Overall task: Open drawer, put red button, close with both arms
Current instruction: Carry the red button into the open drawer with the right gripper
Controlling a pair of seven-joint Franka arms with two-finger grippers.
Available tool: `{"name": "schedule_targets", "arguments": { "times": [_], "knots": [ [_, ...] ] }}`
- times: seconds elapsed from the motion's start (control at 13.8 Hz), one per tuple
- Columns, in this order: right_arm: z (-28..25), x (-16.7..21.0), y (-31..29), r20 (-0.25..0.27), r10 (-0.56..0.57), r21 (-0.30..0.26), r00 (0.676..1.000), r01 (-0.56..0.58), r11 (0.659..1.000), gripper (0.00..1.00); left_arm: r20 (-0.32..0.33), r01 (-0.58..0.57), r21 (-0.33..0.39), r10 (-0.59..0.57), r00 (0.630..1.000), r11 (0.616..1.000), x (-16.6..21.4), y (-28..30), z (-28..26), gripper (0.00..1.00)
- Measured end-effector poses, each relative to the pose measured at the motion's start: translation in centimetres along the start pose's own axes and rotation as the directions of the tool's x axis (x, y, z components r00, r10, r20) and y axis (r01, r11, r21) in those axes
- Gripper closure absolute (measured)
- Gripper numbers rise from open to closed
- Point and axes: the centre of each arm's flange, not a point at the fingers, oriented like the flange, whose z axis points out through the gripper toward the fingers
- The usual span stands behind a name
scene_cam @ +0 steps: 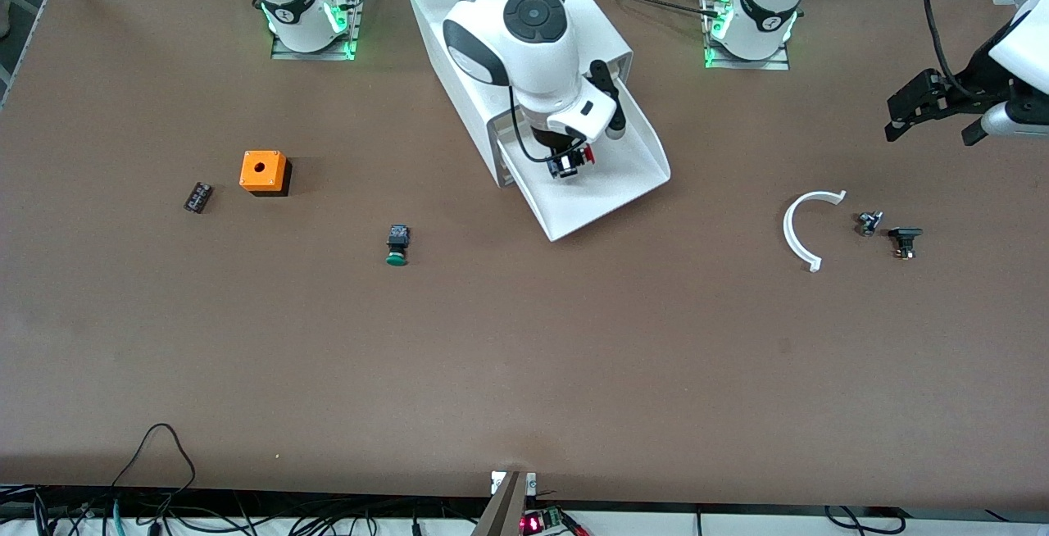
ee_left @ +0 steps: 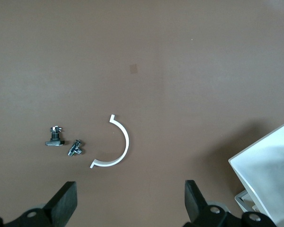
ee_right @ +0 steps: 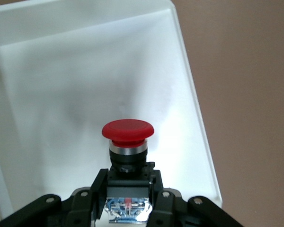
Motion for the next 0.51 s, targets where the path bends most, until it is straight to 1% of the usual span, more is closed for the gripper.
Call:
{"name": "schedule_targets", "arguments": {
  "times": [0.29, 0.36, 0.44, 0.51],
  "knots": [
    [2.3, 1.9, -1.6, 0.042, -0.036, 0.009, 0.998, 0.036, 0.999, 0.57, 0.024, 0.015, -0.002, -0.015, 1.0, 1.0, 0.5, -0.8, 1.1, 0.0],
    [2.8, 2.0, -1.7, 0.048, -0.037, 0.012, 0.998, 0.037, 0.999, 0.57, 0.029, 0.016, -0.003, -0.016, 0.999, 1.0, 0.7, -0.9, 1.4, 0.0],
    [3.2, 1.9, -1.6, 0.051, -0.036, 0.015, 0.998, 0.035, 0.999, 0.54, 0.033, 0.016, -0.003, -0.016, 0.999, 1.0, 0.8, -0.9, 1.6, 0.0],
    [3.5, 1.8, -1.4, 0.055, -0.033, 0.017, 0.998, 0.032, 0.999, 0.54, 0.032, 0.016, -0.003, -0.016, 0.999, 1.0, 1.0, -0.9, 1.6, 0.0]
  ]
}}
